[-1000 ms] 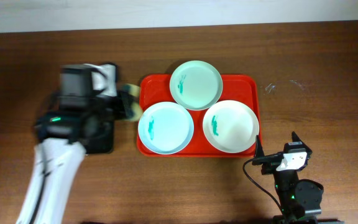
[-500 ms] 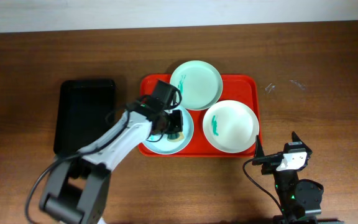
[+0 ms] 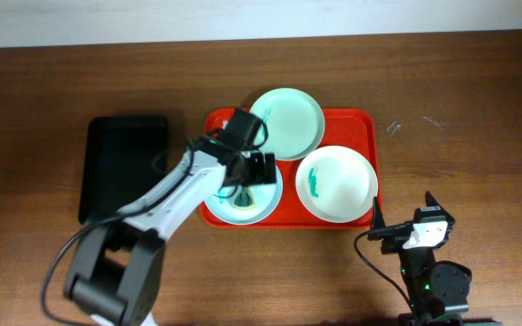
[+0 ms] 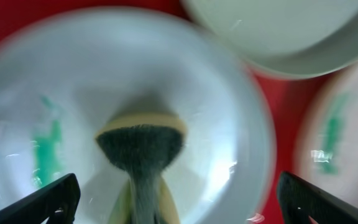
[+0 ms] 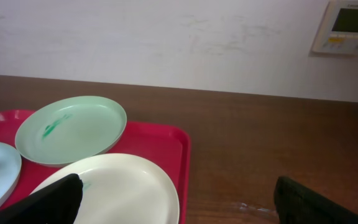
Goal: Clean dirty plates on tray and stack at the side
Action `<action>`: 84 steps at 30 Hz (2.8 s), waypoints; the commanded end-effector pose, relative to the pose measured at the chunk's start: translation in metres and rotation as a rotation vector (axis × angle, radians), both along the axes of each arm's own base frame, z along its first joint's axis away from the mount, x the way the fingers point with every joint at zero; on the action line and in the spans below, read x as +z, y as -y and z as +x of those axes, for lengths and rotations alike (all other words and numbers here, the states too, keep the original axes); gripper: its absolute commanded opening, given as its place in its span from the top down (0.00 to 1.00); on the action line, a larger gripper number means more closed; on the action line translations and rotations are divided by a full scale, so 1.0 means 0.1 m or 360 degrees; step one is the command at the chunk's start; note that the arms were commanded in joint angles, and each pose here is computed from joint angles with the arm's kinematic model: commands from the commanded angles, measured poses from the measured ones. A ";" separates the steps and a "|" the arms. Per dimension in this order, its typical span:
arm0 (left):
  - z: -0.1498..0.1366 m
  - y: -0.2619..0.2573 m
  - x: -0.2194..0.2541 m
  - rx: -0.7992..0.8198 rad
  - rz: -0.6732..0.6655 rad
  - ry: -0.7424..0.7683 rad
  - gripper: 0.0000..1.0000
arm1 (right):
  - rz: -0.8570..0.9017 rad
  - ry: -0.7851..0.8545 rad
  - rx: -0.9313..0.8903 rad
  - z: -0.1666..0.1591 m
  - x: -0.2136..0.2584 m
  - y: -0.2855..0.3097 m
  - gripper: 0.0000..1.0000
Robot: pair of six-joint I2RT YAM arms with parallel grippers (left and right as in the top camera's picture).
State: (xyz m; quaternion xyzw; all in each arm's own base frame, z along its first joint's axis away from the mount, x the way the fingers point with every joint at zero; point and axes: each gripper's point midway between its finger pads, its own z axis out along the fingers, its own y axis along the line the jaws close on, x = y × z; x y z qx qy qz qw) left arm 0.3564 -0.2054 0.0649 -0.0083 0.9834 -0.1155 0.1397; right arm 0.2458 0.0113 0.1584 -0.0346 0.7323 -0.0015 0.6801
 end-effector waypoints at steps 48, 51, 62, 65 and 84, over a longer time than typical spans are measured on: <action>-0.41 -2.06 0.91 0.0784 0.0268 -0.0066 0.01 | 0.0479 -0.0503 0.1705 -0.67 2.46 -1.52 0.02; -0.41 -2.06 0.91 0.0784 0.0268 -0.0066 0.01 | 0.0710 -0.0760 0.1538 -0.26 2.24 -1.50 0.02; -0.41 -2.06 0.91 0.0784 0.0268 -0.0067 0.01 | 0.0359 -0.1538 0.0193 0.80 0.21 -1.69 0.26; -0.41 -2.06 0.91 0.0784 0.0268 -0.0066 0.01 | 0.0287 -0.1657 0.0156 0.96 -0.28 -1.85 0.52; -0.41 -2.02 0.90 0.0771 0.0231 -0.0076 0.01 | 0.0251 -0.1971 0.0319 1.05 -1.41 -2.21 0.58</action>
